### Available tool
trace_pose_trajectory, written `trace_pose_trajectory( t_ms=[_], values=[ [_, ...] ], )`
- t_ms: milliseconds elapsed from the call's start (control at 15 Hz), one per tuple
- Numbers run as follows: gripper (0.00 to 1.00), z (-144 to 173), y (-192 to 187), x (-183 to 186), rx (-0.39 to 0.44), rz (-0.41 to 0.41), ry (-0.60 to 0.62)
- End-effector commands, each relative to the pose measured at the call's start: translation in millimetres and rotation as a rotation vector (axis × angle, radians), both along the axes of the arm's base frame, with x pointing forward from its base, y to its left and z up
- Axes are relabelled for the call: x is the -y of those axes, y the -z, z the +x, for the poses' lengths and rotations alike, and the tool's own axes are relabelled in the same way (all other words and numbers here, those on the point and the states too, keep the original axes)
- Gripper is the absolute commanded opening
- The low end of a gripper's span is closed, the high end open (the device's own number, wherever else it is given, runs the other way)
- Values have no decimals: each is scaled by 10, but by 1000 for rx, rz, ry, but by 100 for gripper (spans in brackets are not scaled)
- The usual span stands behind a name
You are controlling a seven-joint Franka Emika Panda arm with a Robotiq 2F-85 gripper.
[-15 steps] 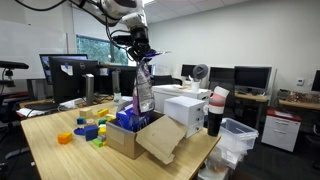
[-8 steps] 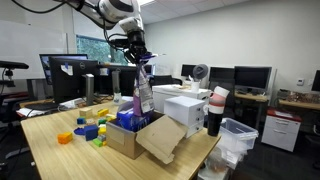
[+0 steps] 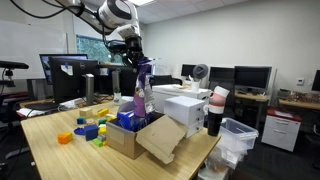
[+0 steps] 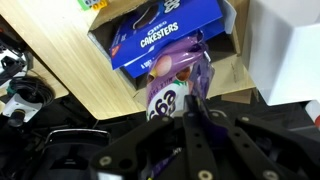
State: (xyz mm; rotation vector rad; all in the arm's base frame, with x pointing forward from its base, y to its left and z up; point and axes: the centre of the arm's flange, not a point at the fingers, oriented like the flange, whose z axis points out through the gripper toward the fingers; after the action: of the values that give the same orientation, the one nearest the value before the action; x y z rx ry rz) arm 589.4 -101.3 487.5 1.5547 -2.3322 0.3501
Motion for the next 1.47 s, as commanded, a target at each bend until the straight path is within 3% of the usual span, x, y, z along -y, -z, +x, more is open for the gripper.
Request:
trace_pose_trajectory(
  t_ms=[0, 867, 1400],
  values=[
    [2, -24, 20, -54, 15, -30, 28],
    [2, -172, -367, 8, 101, -67, 91],
    [2, -253, -489, 240, 130, -58, 152]
  ],
)
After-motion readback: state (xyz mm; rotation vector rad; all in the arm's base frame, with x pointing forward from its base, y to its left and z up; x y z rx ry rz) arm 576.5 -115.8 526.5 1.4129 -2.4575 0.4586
